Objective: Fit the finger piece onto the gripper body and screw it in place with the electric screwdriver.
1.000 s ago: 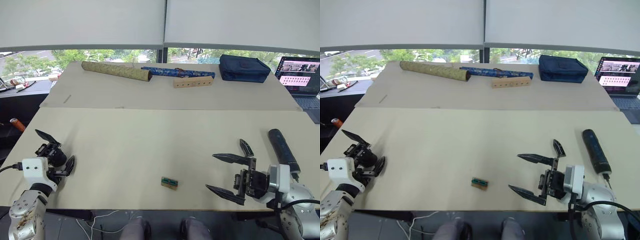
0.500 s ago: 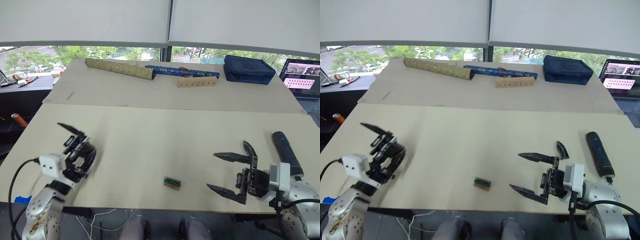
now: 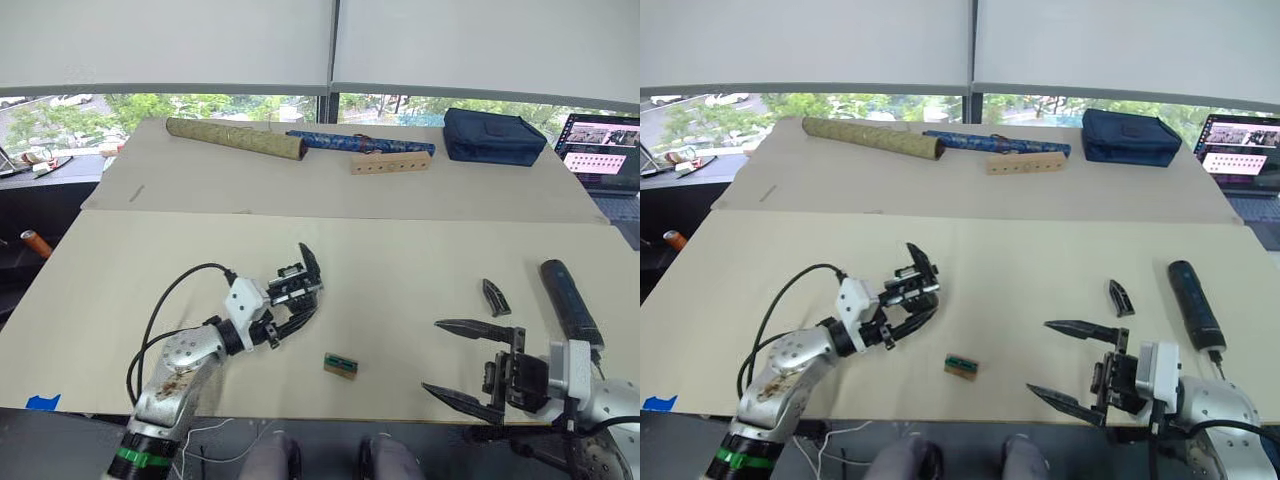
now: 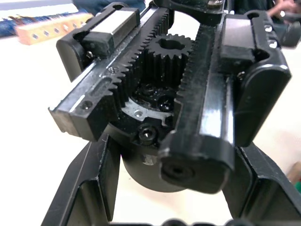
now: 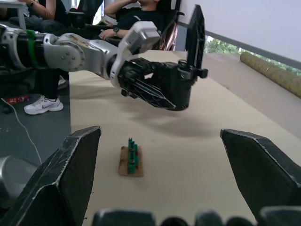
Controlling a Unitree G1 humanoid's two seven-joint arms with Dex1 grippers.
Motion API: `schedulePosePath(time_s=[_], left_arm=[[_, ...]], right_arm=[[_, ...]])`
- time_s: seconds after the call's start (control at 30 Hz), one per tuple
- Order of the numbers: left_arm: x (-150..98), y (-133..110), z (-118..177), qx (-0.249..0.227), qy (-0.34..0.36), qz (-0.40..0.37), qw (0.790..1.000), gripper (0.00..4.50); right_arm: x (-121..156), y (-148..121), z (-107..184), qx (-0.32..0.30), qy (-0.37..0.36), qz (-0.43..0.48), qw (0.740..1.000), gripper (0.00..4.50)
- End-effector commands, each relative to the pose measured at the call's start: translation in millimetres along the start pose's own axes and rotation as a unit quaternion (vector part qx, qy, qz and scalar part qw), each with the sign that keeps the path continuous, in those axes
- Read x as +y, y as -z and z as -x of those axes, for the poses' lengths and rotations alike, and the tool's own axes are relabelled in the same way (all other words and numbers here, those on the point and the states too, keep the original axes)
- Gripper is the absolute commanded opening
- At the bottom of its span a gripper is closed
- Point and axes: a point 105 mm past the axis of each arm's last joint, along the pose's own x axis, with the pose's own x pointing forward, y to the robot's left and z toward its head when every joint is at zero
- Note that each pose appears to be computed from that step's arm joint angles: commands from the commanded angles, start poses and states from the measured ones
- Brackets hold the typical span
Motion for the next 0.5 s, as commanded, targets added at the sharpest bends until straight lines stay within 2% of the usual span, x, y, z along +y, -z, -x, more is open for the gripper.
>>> schedulePosePath(time_s=[0.03, 0.17, 0.5], left_arm=[[-8, -16, -17, -0.034, 0.035, -0.037, 0.998, 2.32], [-14, -10, -37, -0.02, 0.058, -0.045, 0.997, 2.32], [-26, 3, -45, -0.004, 0.088, -0.056, 0.995, 2.32]], right_arm=[[-1, -13, 1, -0.007, 0.005, 0.019, 1.0, 4.5], [0, -13, 2, -0.002, 0.01, 0.016, 1.0, 4.5], [6, -8, 9, 0.012, 0.02, 0.013, 1.0, 4.5]])
